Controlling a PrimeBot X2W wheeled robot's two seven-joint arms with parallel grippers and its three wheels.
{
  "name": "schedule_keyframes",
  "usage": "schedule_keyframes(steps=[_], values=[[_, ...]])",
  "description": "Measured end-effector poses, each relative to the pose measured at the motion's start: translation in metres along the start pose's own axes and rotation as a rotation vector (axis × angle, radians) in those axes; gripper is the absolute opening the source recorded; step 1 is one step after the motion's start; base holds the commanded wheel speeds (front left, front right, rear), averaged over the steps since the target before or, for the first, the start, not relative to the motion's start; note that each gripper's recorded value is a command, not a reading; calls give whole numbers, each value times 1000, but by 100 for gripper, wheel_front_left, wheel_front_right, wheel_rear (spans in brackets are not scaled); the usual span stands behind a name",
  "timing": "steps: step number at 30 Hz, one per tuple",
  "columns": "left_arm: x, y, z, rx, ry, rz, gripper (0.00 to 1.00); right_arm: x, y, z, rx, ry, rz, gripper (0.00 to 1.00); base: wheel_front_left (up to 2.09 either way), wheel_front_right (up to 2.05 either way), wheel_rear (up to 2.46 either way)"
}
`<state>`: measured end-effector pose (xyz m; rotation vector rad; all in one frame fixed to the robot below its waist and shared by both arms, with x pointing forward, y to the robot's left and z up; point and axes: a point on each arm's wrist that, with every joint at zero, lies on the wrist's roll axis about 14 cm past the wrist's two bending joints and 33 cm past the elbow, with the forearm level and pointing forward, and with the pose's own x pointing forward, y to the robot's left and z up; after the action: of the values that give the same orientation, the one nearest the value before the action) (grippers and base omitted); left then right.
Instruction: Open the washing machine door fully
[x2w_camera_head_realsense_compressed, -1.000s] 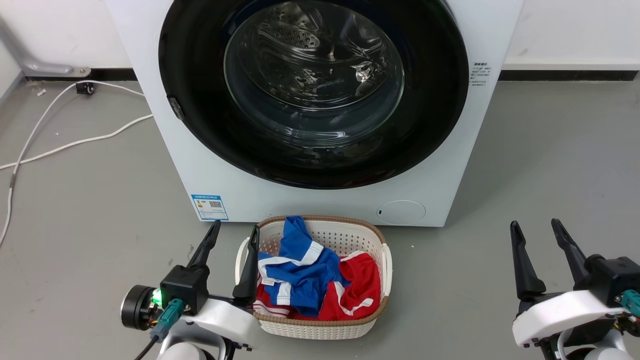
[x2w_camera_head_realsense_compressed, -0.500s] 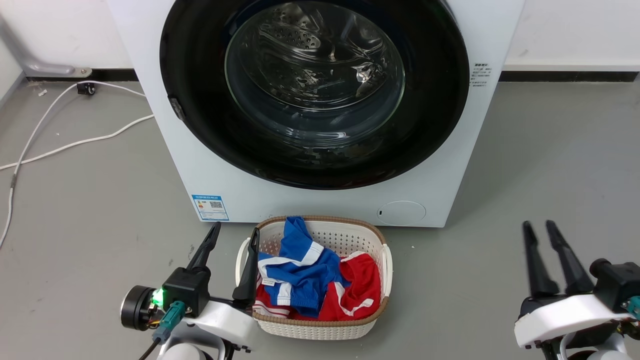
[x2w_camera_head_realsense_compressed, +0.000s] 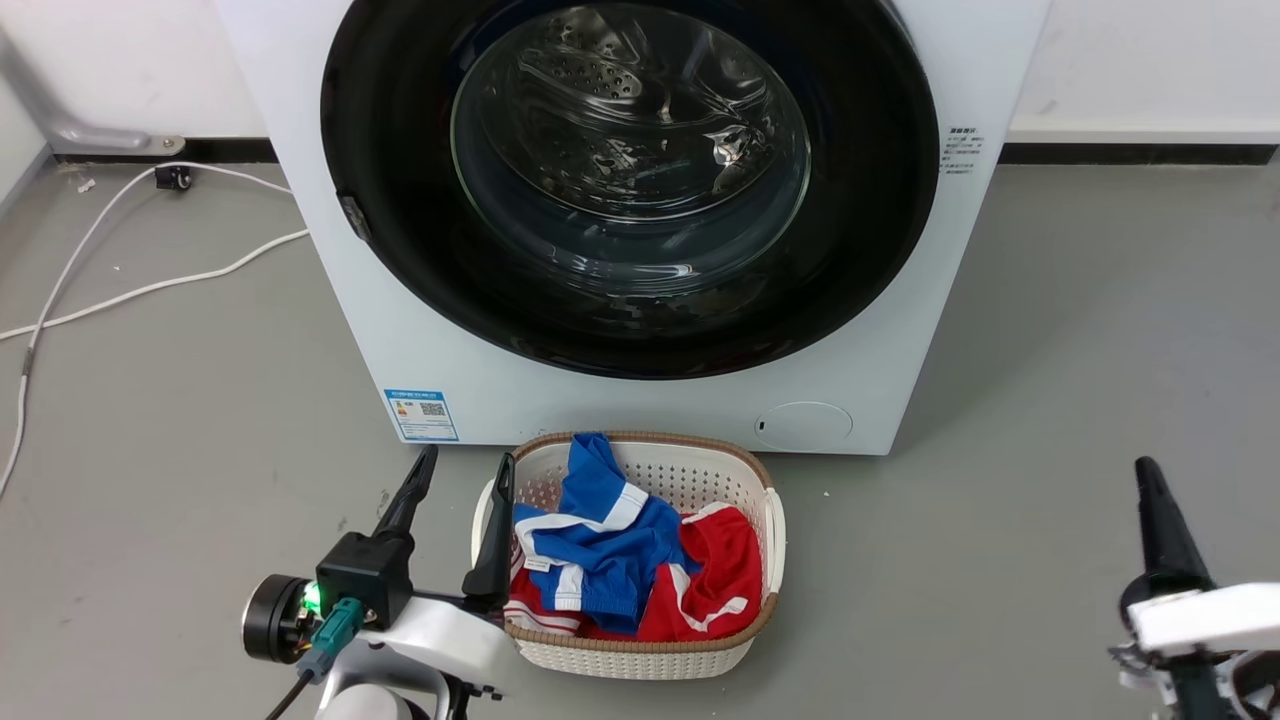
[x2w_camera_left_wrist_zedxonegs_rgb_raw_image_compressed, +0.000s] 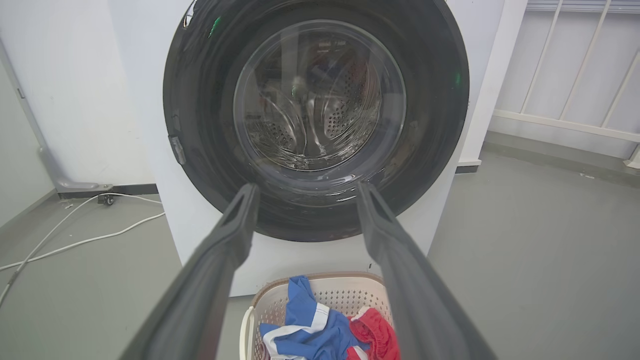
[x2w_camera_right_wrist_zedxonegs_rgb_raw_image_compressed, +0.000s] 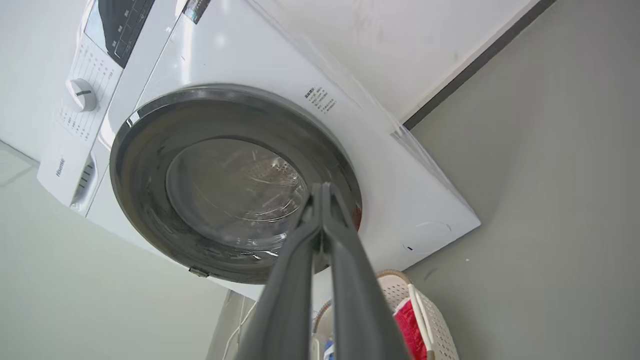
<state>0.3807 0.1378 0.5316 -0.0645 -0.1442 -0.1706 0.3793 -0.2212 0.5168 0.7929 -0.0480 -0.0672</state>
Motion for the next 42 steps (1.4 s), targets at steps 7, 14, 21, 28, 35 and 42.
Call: schedule_keyframes(steps=[7,14,21,28,35,42], values=[[9,3,-4,-7,6,7,100,24,-27,5,370,26,-79,0,0,0,0],[28,4,-12,-10,15,4,100,74,-40,10,548,103,-97,0,0,0,0],[46,8,-25,-15,34,8,100,137,-36,11,617,203,-80,0,0,0,0],[65,15,-41,-14,52,14,100,200,-18,0,563,327,-56,0,0,0,0],[76,21,-58,-13,80,21,100,247,12,-27,494,457,-7,0,0,0,0],[84,26,-73,-9,101,23,100,281,30,-54,445,529,12,0,0,0,0]])
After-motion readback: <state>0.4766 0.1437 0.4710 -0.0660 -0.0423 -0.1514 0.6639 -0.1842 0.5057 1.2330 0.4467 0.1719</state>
